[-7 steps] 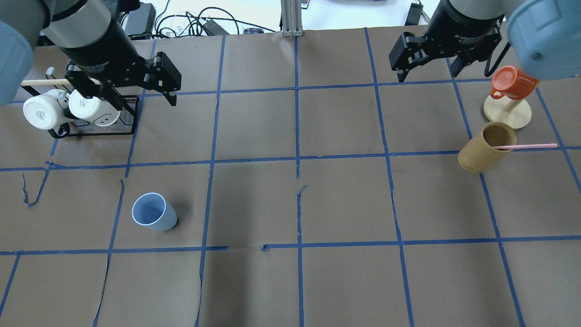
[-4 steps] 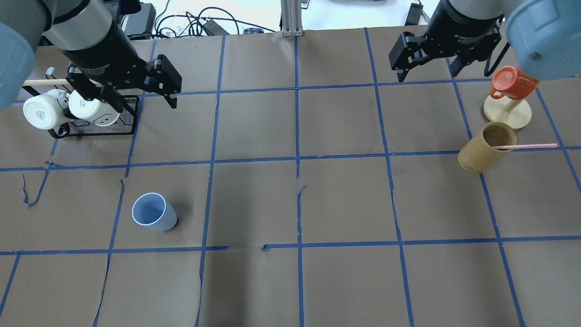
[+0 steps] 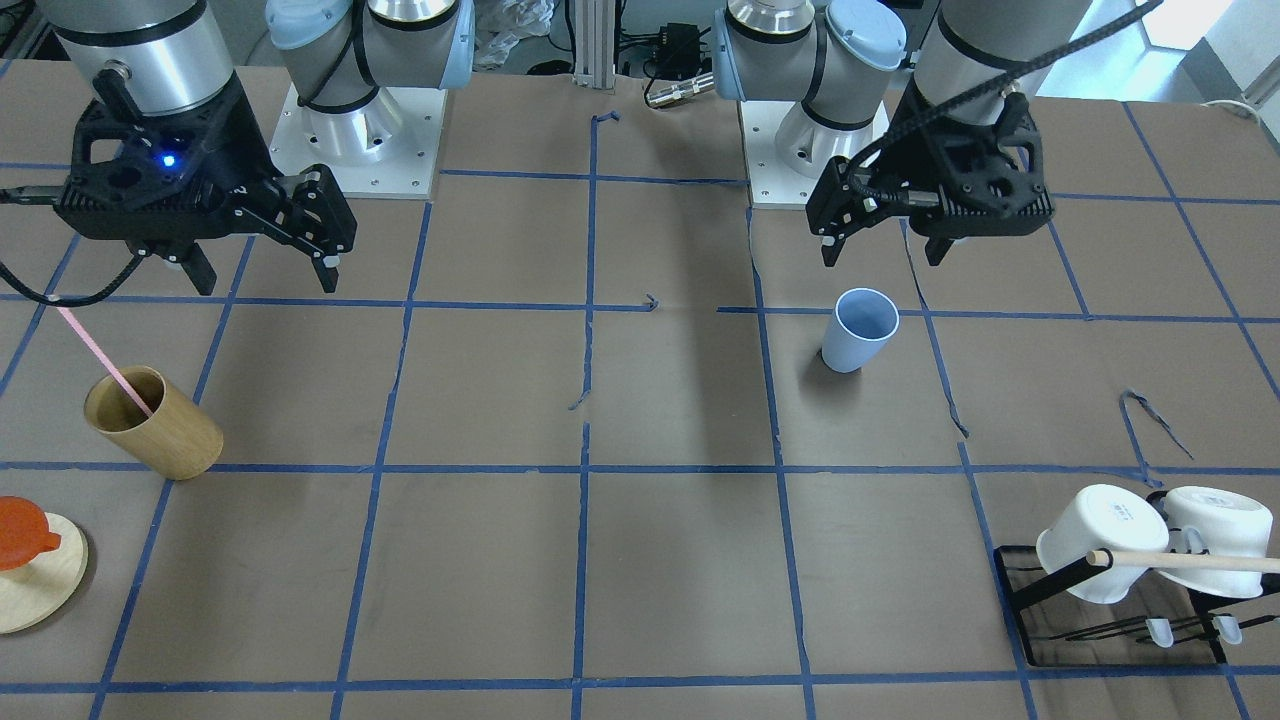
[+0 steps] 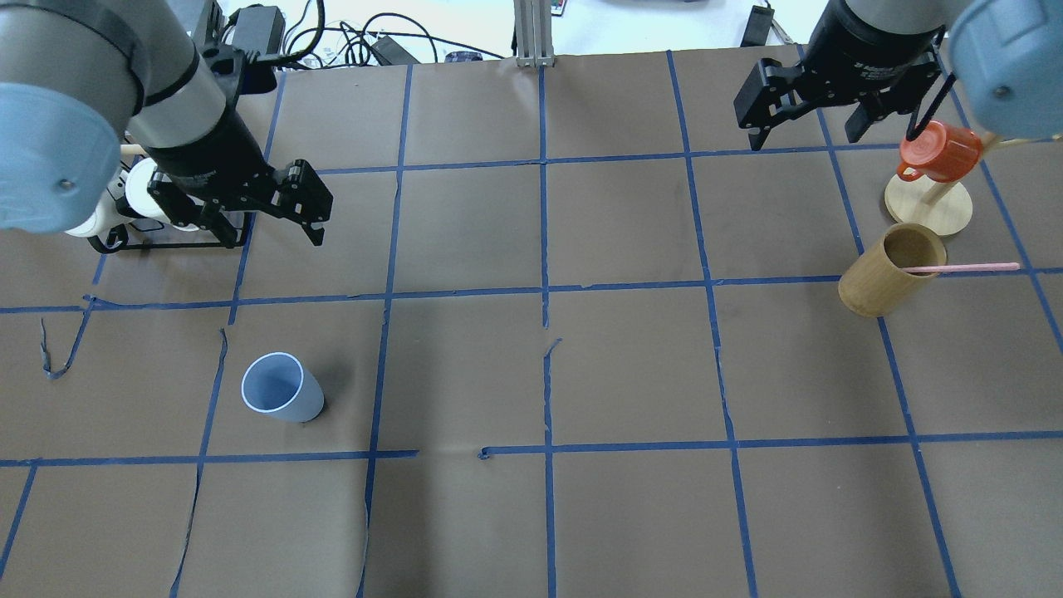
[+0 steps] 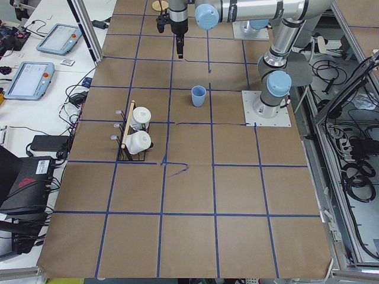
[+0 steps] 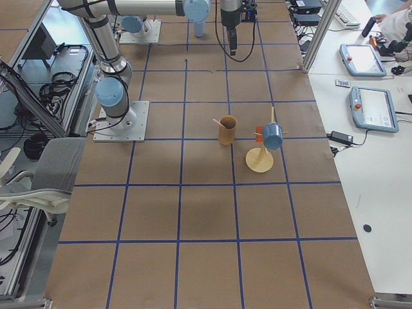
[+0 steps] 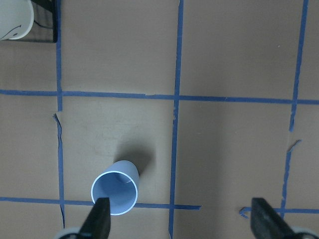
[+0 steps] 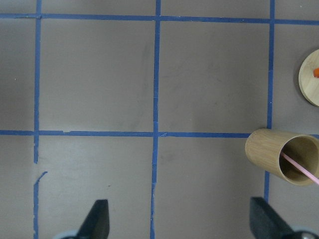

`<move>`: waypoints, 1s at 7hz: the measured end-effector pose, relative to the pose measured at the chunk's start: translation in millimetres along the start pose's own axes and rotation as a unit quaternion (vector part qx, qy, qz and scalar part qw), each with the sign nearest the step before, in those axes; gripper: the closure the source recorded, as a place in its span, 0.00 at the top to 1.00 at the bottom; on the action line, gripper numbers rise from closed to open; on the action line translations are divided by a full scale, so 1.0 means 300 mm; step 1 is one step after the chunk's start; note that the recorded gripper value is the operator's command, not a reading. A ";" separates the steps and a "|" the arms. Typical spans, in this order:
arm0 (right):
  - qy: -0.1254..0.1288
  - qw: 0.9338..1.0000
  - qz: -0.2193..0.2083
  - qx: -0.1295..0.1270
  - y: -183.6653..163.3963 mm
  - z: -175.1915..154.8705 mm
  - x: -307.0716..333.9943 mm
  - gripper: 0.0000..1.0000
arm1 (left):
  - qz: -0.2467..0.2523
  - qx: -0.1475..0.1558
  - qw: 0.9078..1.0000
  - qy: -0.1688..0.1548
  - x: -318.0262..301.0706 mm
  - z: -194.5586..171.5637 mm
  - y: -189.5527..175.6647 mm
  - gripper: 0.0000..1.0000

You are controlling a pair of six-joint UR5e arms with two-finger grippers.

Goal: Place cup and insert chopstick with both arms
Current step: 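Grasp the light blue cup with the left gripper while the right reaches the chopstick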

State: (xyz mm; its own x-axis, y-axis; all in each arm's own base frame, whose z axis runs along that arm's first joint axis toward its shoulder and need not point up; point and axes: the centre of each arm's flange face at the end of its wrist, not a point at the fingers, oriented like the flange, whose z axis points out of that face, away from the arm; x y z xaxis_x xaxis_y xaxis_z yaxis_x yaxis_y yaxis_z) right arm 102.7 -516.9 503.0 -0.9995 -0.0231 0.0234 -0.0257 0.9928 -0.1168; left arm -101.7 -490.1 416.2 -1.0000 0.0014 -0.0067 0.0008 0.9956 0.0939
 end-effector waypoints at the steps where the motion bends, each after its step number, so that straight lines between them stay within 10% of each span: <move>1: 0.000 1.000 -0.008 -0.016 0.002 0.020 0.082 0.99 | 0.000 -0.028 1.000 0.002 -0.019 0.142 0.028 1.00; 3: -0.006 0.997 -0.053 -0.052 0.041 0.100 0.232 0.99 | -0.011 -0.054 0.998 0.002 -0.069 0.395 0.096 0.92; 5: -0.013 0.994 -0.085 -0.067 0.081 0.175 0.364 0.99 | 0.000 -0.065 0.998 -0.006 -0.091 0.543 0.138 0.00; 7: -0.022 0.994 -0.072 -0.079 0.139 0.289 0.545 0.99 | 0.027 -0.073 0.997 -0.007 -0.095 0.585 0.152 0.00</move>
State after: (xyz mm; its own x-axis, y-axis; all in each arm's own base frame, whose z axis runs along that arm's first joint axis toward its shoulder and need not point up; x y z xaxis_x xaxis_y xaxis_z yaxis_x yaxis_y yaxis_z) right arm -63.5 -489.3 415.9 -0.9858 -0.1674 -0.0153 -0.1679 0.9849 0.0422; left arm -72.1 -428.3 246.0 -0.9984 0.0560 -0.0113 0.0517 0.9698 0.2385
